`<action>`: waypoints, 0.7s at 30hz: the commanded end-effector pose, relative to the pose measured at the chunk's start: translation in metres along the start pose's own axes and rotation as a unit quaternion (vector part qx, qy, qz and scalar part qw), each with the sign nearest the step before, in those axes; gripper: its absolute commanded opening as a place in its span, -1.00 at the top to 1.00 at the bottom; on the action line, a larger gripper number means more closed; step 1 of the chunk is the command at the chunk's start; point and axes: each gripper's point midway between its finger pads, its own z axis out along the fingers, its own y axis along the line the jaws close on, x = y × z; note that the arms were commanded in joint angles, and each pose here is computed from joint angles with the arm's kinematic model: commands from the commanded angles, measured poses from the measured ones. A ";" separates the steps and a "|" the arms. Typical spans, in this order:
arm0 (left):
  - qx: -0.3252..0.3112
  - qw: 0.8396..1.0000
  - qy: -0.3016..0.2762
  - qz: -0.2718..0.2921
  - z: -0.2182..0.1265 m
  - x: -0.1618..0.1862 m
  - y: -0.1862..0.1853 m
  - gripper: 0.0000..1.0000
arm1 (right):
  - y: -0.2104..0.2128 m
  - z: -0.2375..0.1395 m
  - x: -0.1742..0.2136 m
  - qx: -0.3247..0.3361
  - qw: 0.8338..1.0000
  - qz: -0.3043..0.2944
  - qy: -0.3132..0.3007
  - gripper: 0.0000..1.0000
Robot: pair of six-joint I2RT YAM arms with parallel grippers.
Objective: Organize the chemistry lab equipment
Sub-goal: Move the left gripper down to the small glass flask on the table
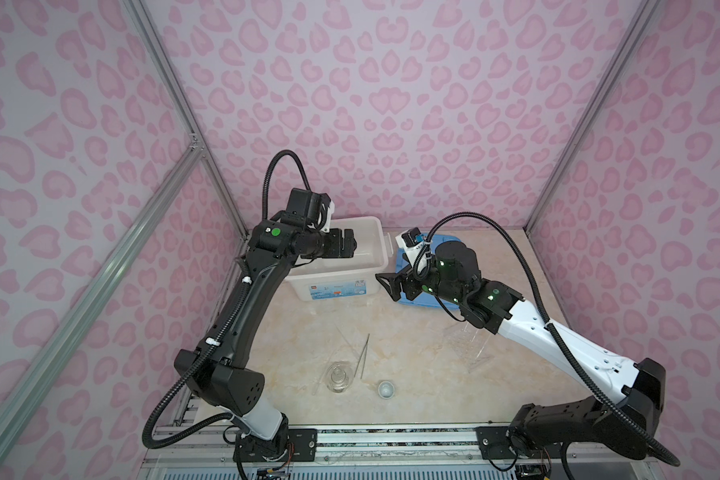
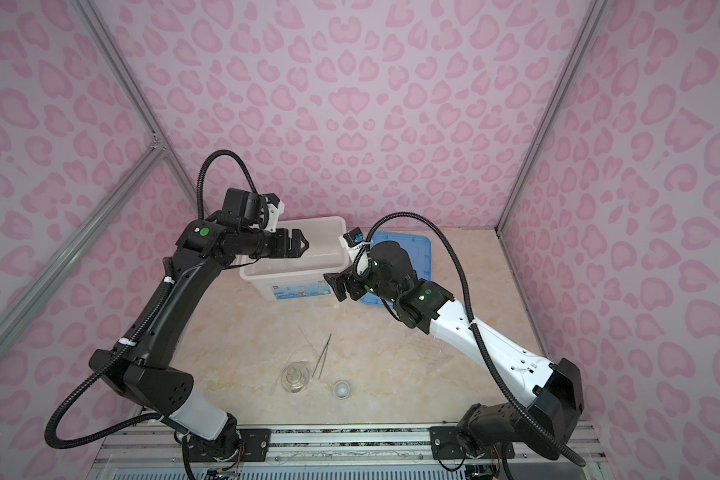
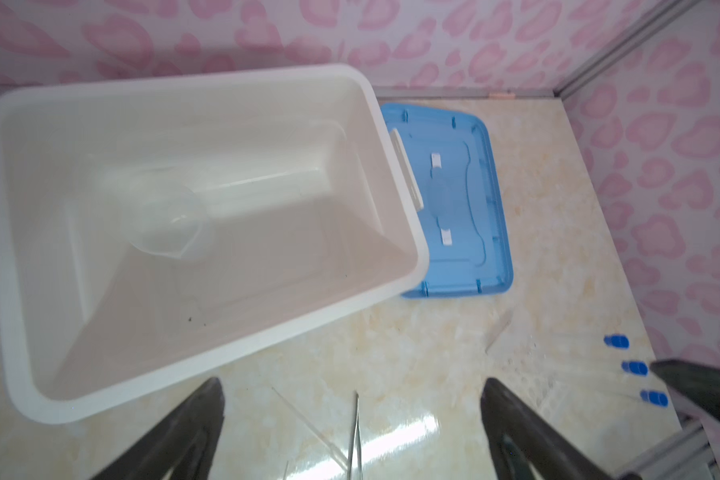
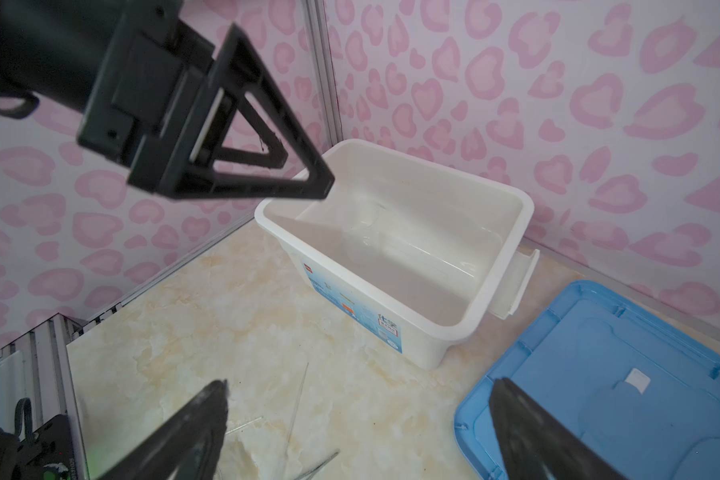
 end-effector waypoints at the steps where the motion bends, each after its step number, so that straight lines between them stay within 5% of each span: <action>1: -0.012 0.999 0.044 0.008 0.005 0.048 0.001 -0.95 | 0.003 -0.005 0.025 -0.005 0.999 -0.002 0.033 -0.97; 11: -0.023 0.987 0.157 0.002 0.044 0.186 -0.011 -0.94 | 0.021 -0.017 0.096 -0.004 0.996 -0.023 0.083 -0.97; 21: -0.089 0.977 0.193 -0.012 0.057 0.259 0.011 -0.94 | 0.032 -0.015 0.126 0.007 0.996 -0.001 0.092 -0.97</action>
